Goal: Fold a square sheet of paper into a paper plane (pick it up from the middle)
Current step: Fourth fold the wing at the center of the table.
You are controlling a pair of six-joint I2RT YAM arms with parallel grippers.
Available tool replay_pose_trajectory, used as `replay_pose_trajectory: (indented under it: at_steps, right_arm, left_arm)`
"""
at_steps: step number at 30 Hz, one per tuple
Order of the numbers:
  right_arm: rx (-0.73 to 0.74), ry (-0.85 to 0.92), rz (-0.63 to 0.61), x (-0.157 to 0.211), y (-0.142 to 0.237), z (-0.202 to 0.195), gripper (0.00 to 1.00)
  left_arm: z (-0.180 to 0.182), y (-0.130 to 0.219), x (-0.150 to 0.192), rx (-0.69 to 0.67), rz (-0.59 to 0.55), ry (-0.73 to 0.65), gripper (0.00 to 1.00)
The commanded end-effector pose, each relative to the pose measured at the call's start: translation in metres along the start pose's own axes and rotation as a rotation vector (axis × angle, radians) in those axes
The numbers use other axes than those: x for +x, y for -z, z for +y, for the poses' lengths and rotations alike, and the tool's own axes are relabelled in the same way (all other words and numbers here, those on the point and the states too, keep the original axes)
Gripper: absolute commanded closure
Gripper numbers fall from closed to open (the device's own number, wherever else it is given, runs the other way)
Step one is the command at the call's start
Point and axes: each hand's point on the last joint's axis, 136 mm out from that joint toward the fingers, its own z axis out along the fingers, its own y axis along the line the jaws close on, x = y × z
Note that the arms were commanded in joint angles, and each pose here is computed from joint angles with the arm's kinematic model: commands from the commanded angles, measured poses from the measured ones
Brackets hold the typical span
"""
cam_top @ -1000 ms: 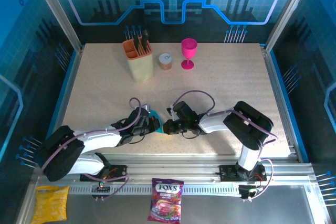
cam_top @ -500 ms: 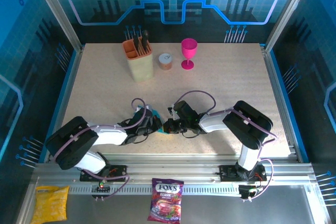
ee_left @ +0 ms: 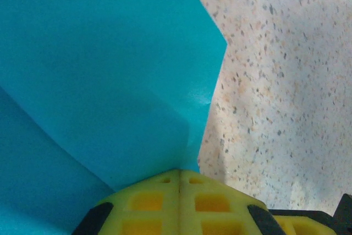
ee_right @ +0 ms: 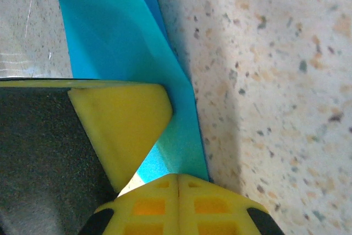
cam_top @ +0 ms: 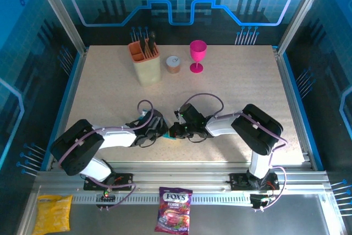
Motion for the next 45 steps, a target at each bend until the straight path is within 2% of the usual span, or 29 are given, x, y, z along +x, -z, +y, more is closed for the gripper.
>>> replay_pose_trajectory:
  at_steps: [1,22,39,45]
  right_arm:
    - [0.370,-0.134,0.236,0.081,-0.001,-0.099,1.00]
    - [0.457,-0.193,0.286,0.098,-0.004,-0.122,1.00]
    - [0.473,-0.208,0.298,0.102,-0.005,-0.128,1.00]
    - [0.477,-0.212,0.300,0.104,-0.005,-0.130,1.00]
  left_arm:
    - [0.052,-0.001,-0.014,-0.211,-0.036,0.028,1.00]
    - [0.063,0.001,-0.059,-0.223,-0.072,0.063,1.00]
    - [0.106,0.007,-0.110,-0.277,-0.152,0.166,1.00]
    - [0.109,0.012,-0.133,-0.272,-0.204,0.220,1.00]
